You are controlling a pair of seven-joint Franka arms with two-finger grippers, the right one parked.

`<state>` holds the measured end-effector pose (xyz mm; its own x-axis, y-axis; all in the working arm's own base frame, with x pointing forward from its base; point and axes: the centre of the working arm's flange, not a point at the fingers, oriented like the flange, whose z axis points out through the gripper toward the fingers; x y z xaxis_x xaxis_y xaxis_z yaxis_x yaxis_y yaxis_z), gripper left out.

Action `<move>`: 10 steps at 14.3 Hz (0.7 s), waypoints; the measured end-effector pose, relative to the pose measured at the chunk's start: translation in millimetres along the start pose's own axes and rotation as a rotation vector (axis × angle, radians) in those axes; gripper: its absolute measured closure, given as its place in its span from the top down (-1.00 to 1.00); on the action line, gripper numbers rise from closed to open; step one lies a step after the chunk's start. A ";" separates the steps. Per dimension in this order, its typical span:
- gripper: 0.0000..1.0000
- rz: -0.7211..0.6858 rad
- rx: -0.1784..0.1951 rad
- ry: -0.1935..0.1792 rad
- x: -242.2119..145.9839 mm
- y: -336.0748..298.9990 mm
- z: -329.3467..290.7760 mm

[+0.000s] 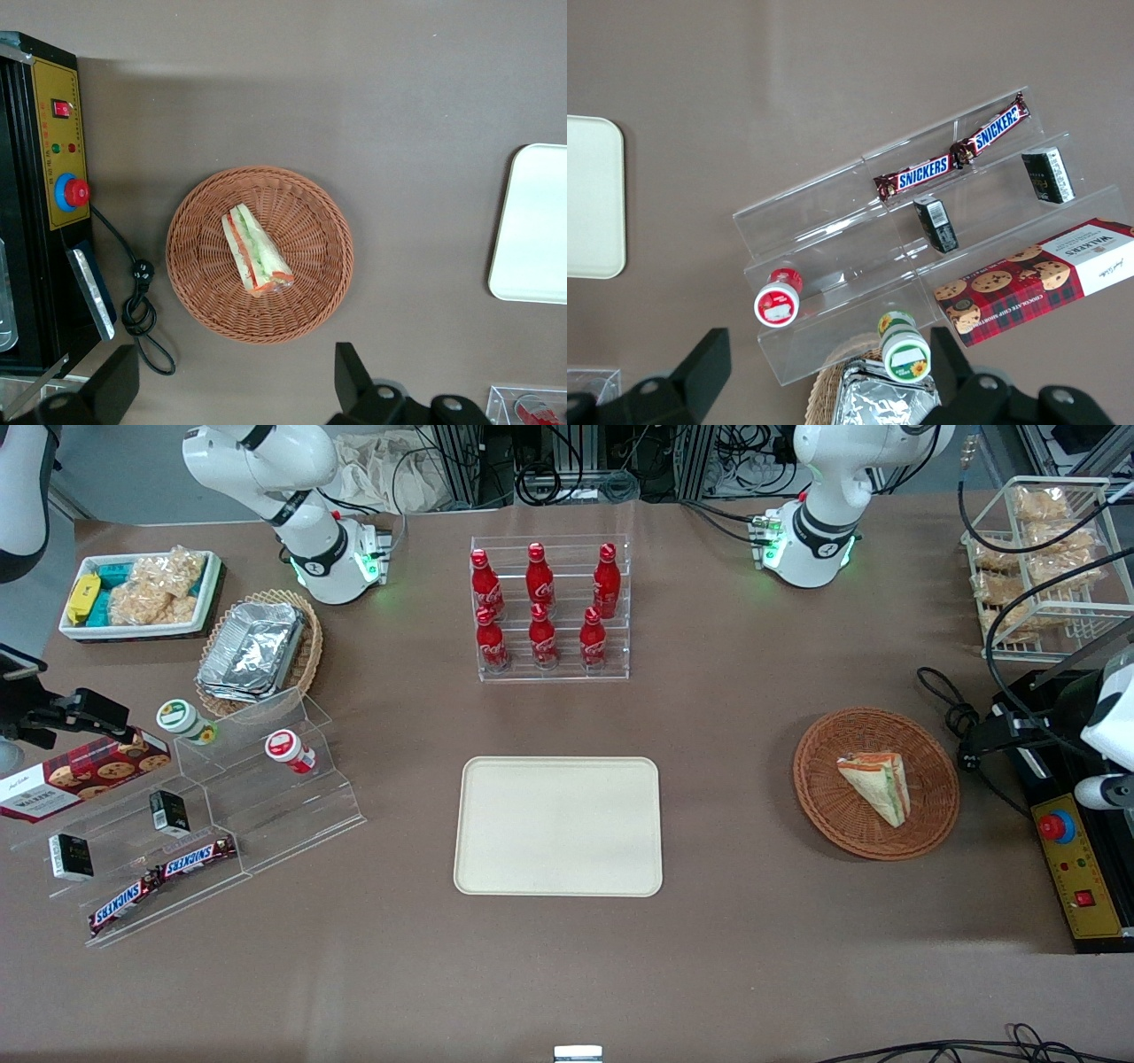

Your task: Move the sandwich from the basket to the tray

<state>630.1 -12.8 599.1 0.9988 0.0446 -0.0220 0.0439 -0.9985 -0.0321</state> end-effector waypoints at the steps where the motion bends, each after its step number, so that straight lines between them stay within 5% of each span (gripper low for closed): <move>1: 0.98 -0.001 0.000 0.000 0.0 -0.1 0.0; 10: 0.98 -0.005 -0.003 -0.007 -1.2 5.8 0.5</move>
<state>629.1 -18.6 598.4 0.9983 0.0502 -0.0287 0.0494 -0.9984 -0.0293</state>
